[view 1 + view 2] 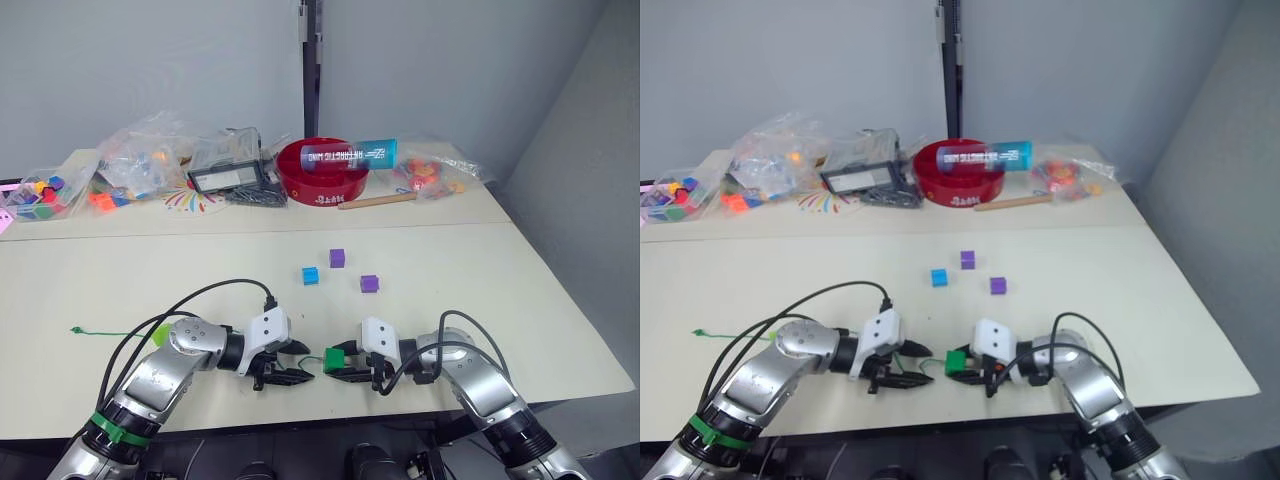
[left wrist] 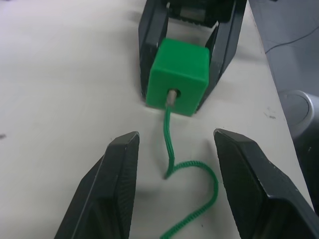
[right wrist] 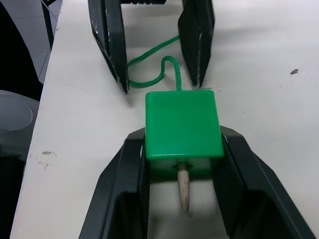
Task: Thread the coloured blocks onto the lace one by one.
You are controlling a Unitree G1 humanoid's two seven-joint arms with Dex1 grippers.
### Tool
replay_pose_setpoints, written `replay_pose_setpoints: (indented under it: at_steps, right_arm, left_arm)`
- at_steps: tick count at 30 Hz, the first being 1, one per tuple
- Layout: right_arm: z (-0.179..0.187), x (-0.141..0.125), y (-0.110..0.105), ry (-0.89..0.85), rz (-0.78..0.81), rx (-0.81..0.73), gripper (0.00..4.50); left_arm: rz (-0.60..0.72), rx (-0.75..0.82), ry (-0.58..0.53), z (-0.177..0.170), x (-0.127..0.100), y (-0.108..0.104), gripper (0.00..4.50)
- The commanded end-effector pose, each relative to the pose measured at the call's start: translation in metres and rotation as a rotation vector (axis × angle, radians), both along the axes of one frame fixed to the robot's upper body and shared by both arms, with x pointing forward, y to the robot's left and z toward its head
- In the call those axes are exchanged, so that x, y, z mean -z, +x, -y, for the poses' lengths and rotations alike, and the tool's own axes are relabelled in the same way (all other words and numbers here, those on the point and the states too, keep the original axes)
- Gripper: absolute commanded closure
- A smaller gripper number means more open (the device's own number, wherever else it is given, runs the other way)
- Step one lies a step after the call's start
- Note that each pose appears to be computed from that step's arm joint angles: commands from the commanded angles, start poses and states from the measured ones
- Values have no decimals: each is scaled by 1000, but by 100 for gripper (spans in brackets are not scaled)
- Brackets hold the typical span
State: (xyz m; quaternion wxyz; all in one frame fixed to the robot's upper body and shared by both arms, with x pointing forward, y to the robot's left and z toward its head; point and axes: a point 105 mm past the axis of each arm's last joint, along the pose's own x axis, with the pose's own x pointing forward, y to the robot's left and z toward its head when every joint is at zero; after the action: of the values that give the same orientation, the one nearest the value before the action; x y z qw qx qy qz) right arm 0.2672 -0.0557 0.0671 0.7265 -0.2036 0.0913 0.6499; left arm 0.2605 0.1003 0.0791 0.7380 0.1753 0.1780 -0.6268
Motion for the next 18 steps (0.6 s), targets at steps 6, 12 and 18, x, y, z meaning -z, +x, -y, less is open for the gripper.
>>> replay_pose_setpoints:
  at_steps: [6, 12, 18]
  right_arm:
    - [6, 15, -7, -50, -36, 15, 332]
    - [7, 15, -8, -48, -36, 28, 332]
    - [6, 14, -9, -46, -38, 31, 332]
  left_arm:
    - [33, -52, -6, 0, 6, 6, 198]
    - [26, -41, 6, 0, 11, 4, 350]
    - [34, -24, -6, 3, 8, 3, 450]
